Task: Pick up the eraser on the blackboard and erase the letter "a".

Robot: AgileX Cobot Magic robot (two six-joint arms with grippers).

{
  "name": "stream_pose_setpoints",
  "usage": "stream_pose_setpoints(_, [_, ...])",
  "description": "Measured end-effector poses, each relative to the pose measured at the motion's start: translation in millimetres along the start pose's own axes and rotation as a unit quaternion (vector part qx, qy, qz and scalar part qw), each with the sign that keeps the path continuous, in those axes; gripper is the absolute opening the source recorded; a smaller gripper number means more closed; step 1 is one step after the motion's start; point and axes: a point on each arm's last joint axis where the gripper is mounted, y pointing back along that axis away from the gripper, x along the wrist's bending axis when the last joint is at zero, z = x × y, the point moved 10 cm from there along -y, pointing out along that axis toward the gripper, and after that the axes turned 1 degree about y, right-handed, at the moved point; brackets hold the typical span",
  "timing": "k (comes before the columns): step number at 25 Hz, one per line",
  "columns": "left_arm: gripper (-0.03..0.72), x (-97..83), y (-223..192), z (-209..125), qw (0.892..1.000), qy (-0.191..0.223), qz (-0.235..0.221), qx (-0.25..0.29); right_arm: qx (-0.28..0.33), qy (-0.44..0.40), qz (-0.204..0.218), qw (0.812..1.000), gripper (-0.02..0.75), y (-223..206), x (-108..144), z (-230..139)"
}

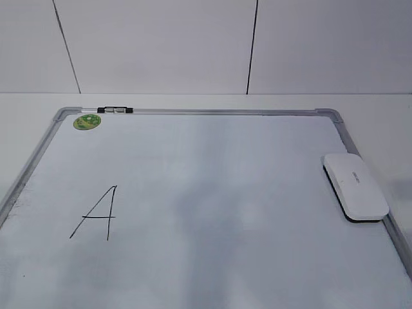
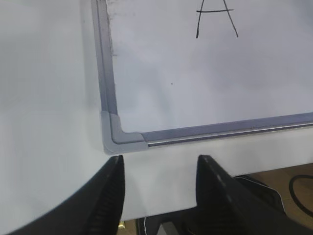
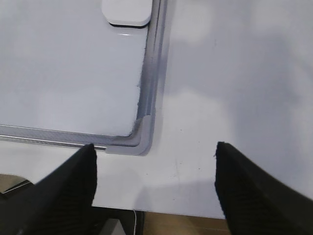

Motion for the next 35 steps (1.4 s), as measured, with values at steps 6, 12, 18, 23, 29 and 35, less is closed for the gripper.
stream_pose_setpoints(6, [0.36,6.6,-3.4,2.0,1.0,-0.019,0.016,-0.012,-0.009,0.005,-0.009,1.0,0.593,-12.5,-2.8,-14.8])
stream_pose_setpoints(12, [0.355,7.8,-5.7,2.6,1.0,-0.02,0.018,-0.016,-0.005,0.012,-0.022,1.0,0.593,-16.7,-7.5,-18.1])
stream_pose_setpoints(18, [0.31,7.6,-5.7,2.7,1.0,-0.019,0.017,-0.016,-0.004,0.013,-0.024,1.0,0.593,-17.0,-8.2,-18.5])
stream_pose_setpoints(23, [0.298,7.6,-5.7,2.7,1.0,-0.019,0.017,-0.016,-0.004,0.014,-0.024,1.0,0.593,-17.0,-8.2,-18.5])
stream_pose_setpoints(29, [0.29,7.6,-5.7,2.7,1.0,-0.019,0.017,-0.016,-0.004,0.014,-0.024,1.0,0.593,-17.0,-8.2,-18.5])
stream_pose_setpoints(35, [0.287,6.8,-3.1,3.1,0.999,-0.021,0.017,-0.026,-0.01,0.013,-0.024,1.0,0.592,-15.5,-8.3,-18.3])
